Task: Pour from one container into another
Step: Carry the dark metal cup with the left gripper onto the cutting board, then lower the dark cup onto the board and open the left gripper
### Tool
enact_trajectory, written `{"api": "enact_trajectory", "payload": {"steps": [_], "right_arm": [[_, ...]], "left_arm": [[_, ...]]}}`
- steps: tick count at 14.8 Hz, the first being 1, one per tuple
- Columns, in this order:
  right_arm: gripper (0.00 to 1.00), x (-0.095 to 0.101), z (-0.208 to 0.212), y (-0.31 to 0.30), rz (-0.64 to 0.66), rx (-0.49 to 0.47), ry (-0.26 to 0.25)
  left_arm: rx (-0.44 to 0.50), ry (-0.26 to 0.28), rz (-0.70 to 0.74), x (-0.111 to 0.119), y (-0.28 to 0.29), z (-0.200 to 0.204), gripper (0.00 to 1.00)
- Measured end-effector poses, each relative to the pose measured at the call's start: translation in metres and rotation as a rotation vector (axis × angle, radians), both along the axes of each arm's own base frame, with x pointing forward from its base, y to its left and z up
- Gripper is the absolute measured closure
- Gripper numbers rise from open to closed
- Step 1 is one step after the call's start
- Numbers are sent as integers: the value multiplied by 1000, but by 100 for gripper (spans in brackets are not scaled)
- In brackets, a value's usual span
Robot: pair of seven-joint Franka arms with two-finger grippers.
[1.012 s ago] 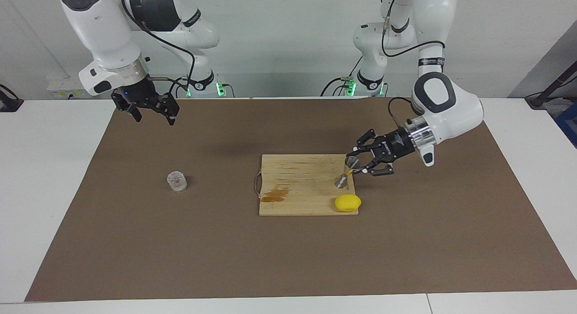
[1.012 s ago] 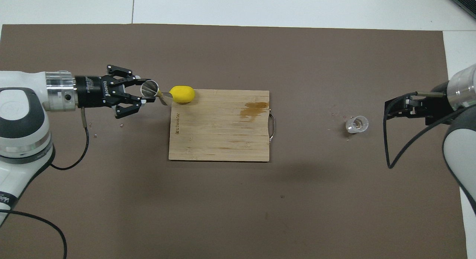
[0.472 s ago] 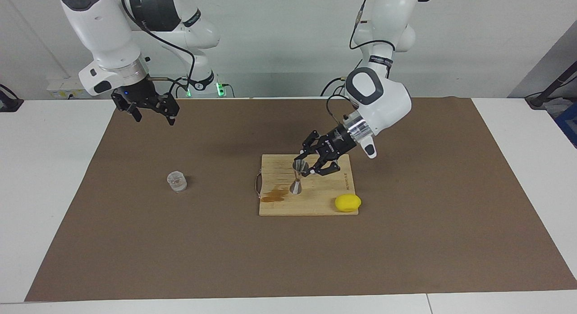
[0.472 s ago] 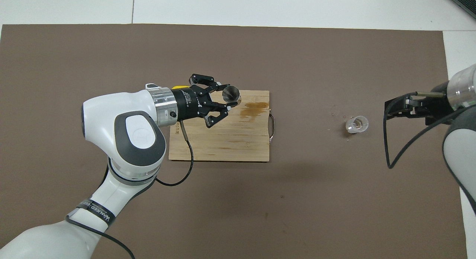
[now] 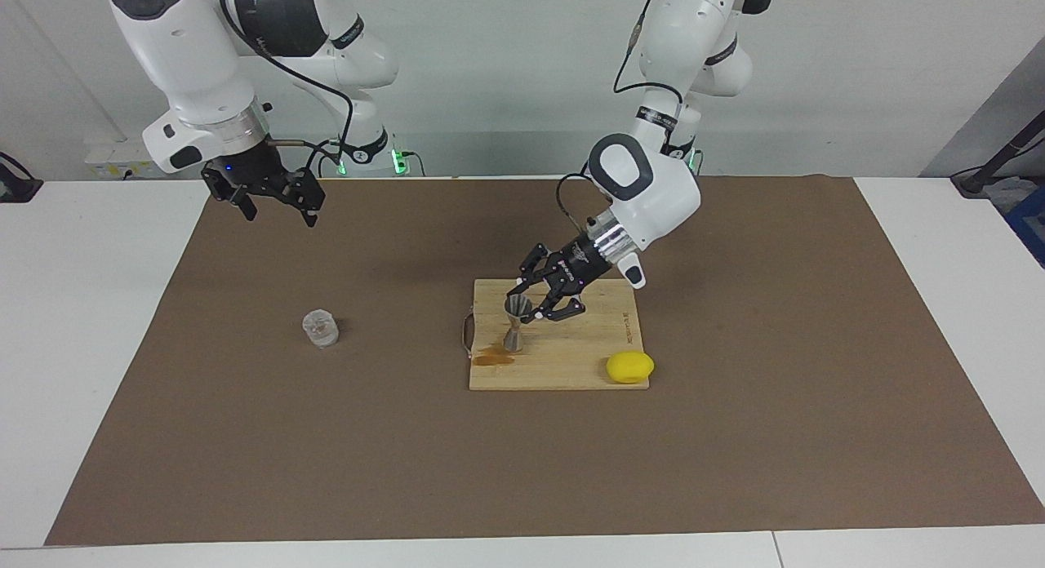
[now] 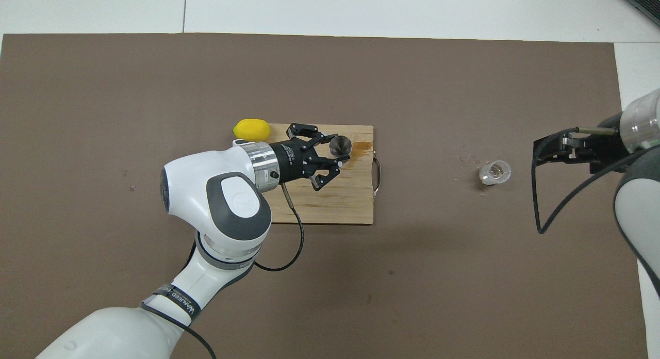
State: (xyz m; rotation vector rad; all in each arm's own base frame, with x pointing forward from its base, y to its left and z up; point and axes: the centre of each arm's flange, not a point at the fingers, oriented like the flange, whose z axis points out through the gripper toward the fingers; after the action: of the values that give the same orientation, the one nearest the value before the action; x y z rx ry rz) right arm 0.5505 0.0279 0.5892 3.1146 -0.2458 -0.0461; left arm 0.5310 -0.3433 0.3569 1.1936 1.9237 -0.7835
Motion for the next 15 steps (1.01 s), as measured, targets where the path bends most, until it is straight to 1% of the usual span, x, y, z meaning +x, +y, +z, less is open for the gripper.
{"api": "enact_trajectory", "payload": {"steps": [3, 8, 12, 15], "right_arm": [[0, 0, 0, 0, 0, 0, 0], [0, 0, 0, -1, -2, 0, 0], [0, 1, 0, -23, -41, 0, 1], [0, -2, -2, -23, -40, -1, 22]], "left_arm": [[-4, 14, 16, -1, -1, -6, 50], [0, 11, 28, -6, -8, -6, 50], [19, 9, 40, -9, -11, -12, 50], [23, 6, 46, -12, -16, -12, 50]]}}
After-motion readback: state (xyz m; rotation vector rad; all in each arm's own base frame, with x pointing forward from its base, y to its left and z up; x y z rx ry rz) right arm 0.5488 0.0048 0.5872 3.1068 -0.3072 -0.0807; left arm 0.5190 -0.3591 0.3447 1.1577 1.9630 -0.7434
